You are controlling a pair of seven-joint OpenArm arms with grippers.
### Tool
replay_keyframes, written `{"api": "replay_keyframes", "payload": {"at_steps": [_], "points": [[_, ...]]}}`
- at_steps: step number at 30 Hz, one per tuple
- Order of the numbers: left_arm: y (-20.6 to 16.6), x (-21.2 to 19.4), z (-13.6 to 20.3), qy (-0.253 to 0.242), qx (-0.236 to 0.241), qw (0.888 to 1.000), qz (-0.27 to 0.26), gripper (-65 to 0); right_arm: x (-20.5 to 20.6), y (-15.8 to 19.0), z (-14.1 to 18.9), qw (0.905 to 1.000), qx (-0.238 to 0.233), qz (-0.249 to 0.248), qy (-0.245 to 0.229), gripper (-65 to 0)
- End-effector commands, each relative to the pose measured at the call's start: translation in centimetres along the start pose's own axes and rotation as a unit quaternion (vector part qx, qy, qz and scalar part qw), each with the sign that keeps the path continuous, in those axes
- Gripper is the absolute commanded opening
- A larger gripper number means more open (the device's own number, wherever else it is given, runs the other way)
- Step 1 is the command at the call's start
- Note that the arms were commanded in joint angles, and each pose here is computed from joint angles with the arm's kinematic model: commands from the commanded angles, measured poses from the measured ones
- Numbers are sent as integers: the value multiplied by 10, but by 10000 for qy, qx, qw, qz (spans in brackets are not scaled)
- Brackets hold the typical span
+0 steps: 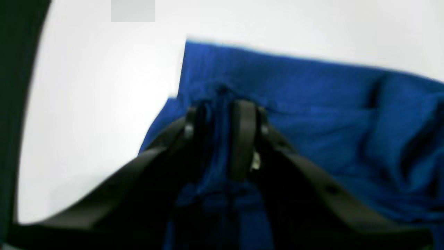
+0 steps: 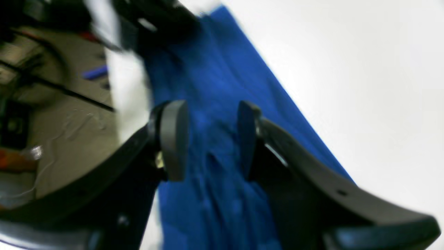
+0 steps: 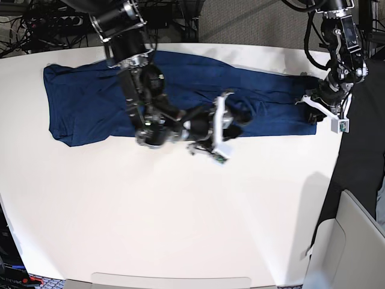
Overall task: Fold the T-shirt properly
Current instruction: 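Drag the sleeve with the right gripper across the shirt body toward the left gripper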
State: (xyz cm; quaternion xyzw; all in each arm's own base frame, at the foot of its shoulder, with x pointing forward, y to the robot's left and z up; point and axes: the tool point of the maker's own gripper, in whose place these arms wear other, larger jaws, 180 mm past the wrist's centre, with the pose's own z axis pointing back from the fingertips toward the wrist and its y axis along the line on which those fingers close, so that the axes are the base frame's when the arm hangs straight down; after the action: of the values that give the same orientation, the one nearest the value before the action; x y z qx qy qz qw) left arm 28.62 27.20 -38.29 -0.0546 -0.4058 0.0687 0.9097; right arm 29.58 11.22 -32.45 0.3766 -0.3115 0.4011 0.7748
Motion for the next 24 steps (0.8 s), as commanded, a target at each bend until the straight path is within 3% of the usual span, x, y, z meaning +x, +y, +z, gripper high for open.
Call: {"api": "replay_keyframes", "payload": {"at_steps": [1,10,15,24], "points": [[2,18,4,-271,-3,9996,-86,-507,27,5,3,9992,82,161,-369,-407],[-1,17,3,-252,-40,9996,-90,-453,8,-9,-8,9993,-260,235,124,-407],[1,18,4,-276,-13,9996,-77,-453,3,-5,-20,9995,-164,127,240,-407],[20,26,12,-404,207,9990,12,-439,-7,-22,-3,9982,-428,239,344,-407]]}}
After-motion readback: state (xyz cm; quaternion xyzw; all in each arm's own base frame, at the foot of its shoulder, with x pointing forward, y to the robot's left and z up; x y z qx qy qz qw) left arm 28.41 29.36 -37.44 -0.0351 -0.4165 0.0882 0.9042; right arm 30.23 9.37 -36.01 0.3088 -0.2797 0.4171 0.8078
